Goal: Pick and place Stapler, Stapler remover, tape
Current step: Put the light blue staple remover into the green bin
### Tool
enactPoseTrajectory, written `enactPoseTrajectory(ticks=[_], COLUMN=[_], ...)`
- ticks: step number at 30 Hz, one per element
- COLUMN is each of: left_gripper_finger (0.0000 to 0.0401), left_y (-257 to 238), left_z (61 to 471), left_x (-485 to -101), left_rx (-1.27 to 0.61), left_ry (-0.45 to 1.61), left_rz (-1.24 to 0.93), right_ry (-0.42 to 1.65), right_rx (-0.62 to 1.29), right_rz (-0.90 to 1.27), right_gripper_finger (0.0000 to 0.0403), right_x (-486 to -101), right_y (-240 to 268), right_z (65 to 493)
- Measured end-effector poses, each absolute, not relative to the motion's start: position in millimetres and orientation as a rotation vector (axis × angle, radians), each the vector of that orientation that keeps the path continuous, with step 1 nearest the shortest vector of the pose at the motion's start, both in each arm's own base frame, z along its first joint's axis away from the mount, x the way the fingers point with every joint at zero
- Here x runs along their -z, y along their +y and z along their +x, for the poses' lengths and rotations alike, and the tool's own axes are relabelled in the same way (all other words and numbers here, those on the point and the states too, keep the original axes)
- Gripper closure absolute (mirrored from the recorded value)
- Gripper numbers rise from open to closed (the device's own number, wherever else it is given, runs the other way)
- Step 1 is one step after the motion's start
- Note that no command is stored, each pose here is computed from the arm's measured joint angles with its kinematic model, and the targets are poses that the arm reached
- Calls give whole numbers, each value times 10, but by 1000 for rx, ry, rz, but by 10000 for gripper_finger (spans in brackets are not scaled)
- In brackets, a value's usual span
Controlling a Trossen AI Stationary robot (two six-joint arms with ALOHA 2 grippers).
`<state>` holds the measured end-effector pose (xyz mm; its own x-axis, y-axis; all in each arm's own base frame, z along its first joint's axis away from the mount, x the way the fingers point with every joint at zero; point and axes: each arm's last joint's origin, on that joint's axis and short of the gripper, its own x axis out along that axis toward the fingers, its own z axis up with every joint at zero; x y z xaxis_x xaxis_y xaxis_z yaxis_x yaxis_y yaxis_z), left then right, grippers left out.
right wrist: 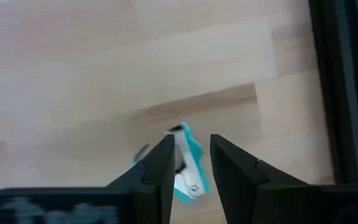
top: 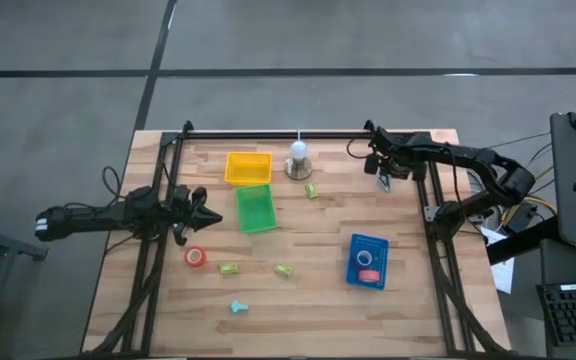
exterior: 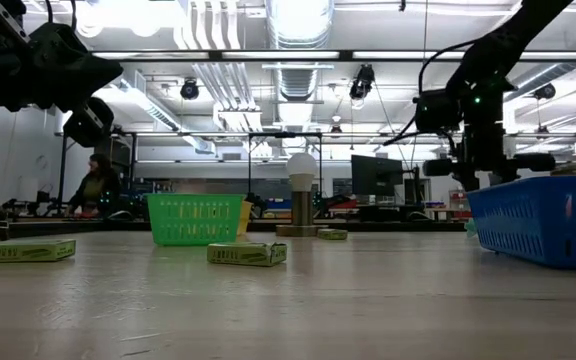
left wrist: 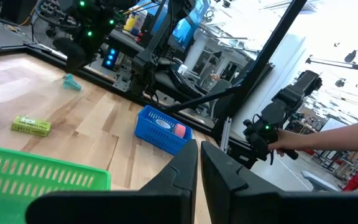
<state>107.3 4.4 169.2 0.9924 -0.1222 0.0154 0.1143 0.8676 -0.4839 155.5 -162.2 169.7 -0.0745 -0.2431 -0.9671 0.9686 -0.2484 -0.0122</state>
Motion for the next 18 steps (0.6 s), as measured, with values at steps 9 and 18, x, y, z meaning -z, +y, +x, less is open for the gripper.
enactPoseTrajectory(ticks=[9, 18], left_gripper_finger=[378, 378], left_y=[44, 44], left_z=[1073, 1073], left_x=[-1692, -1692], left_rx=[124, 124], left_ry=[16, 16], left_rz=[-505, -505], right_ry=[966, 990], right_rx=[1508, 1512], right_rz=[1139, 1199], right_gripper_finger=[320, 331], right_x=[-1668, -1547], right_y=[-1610, -1539], right_z=[1544, 1487])
